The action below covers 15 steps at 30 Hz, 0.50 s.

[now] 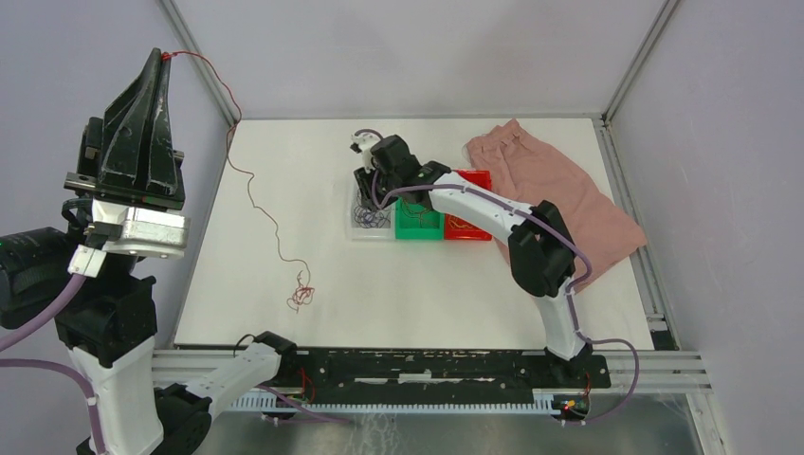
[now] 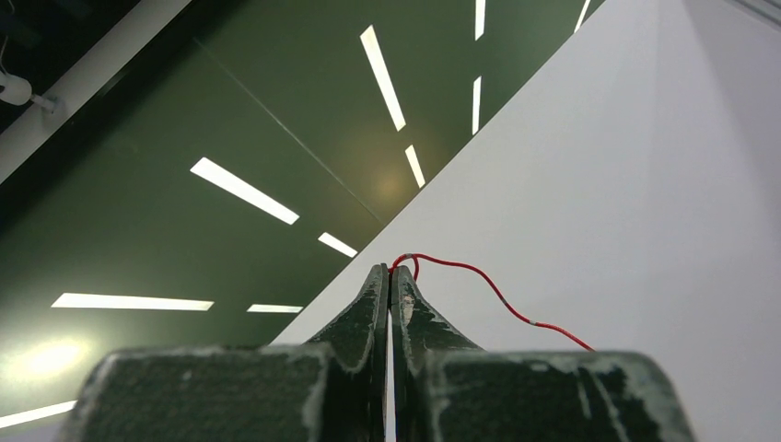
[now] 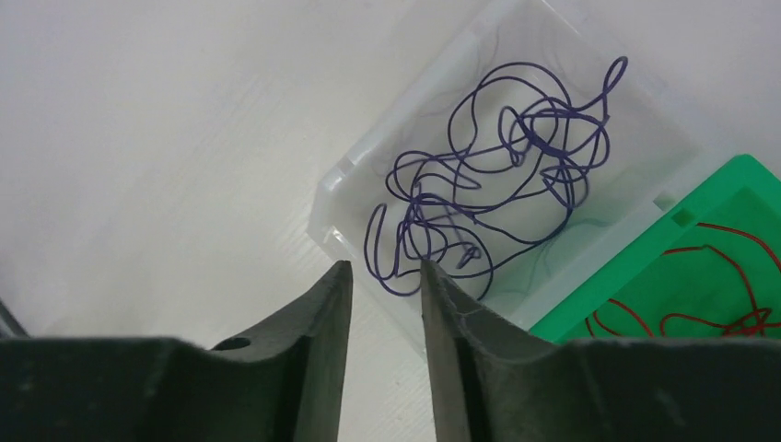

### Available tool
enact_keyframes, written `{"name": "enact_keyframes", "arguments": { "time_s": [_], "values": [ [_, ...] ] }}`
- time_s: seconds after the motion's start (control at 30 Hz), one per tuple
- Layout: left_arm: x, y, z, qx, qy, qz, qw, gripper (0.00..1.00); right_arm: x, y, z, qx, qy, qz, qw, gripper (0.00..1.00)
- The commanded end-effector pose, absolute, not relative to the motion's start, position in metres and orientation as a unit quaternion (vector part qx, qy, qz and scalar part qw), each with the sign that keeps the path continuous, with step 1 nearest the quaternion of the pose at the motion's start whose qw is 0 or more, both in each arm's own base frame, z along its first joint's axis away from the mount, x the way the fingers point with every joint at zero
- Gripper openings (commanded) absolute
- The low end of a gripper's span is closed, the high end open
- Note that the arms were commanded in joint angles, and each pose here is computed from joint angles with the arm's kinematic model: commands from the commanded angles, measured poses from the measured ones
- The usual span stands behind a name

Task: Untangle the cables

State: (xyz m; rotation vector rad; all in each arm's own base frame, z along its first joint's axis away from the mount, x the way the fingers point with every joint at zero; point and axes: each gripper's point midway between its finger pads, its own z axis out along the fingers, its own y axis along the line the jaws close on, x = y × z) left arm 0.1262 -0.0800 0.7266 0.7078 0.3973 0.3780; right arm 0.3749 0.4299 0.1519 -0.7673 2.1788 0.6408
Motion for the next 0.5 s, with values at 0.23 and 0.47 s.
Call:
{"name": "enact_keyframes", "arguments": {
  "time_s": [0.23, 0.47],
  "values": [
    [0.137, -0.091, 0.715, 0.351, 0.201, 0.153, 0.902, 0.04, 0.342, 0.421, 0.254, -0.346, 0.729, 0.334, 0.487, 0.75],
    [0.137, -0.092, 0.719, 0.35, 0.196, 0.15, 0.904, 0.04, 0.26, 0.435, 0.221, -0.393, 0.686, 0.468, 0.395, 0.73]
  ]
}}
